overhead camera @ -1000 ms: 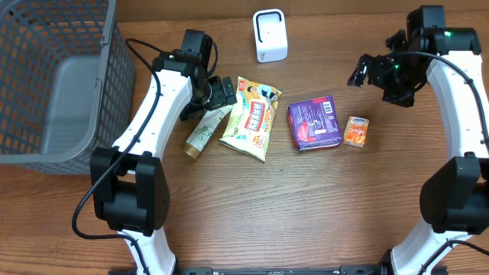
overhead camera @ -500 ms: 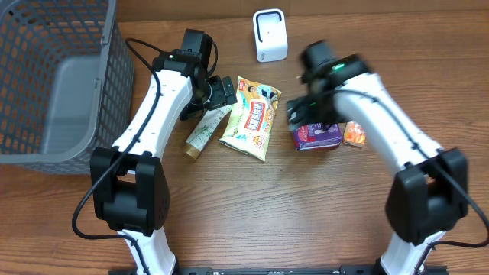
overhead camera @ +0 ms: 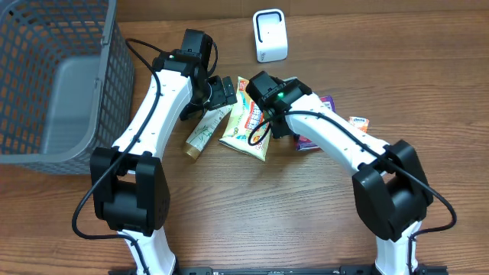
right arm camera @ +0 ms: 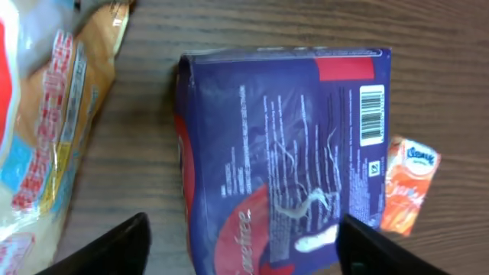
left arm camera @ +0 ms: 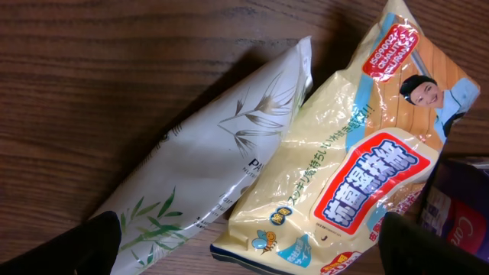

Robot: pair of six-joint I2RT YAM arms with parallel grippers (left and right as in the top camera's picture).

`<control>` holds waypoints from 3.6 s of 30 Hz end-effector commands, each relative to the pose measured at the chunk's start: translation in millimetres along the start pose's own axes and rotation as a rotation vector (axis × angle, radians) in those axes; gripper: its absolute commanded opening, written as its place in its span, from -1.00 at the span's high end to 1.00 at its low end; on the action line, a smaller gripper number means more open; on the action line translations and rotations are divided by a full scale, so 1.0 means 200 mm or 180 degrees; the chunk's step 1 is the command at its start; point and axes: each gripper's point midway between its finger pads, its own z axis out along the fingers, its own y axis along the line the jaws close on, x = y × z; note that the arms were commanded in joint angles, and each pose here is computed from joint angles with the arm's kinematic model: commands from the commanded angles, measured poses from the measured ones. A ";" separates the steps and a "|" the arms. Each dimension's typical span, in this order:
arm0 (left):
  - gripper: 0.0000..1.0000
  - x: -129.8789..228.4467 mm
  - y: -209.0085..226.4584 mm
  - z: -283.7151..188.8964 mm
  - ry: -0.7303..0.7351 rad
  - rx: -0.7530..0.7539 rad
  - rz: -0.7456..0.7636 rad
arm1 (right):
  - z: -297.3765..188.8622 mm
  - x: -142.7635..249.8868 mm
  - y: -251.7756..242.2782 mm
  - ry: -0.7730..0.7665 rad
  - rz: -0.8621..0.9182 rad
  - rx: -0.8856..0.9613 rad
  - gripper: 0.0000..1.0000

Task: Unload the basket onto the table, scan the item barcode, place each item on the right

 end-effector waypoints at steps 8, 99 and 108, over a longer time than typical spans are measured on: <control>-0.99 -0.03 -0.01 -0.03 -0.0081 0.0006 0.0067 | 0.18 0.08 0.03 0.0111 -0.0016 0.0199 -0.25; -1.00 -0.03 -0.01 -0.03 -0.0080 0.0007 0.0071 | -0.03 -0.65 -0.49 0.0101 0.2110 -0.3583 0.93; -1.00 -0.03 -0.01 -0.03 -0.0080 0.0007 0.0070 | -0.30 -1.18 -0.35 -0.1242 0.2523 -0.3732 0.93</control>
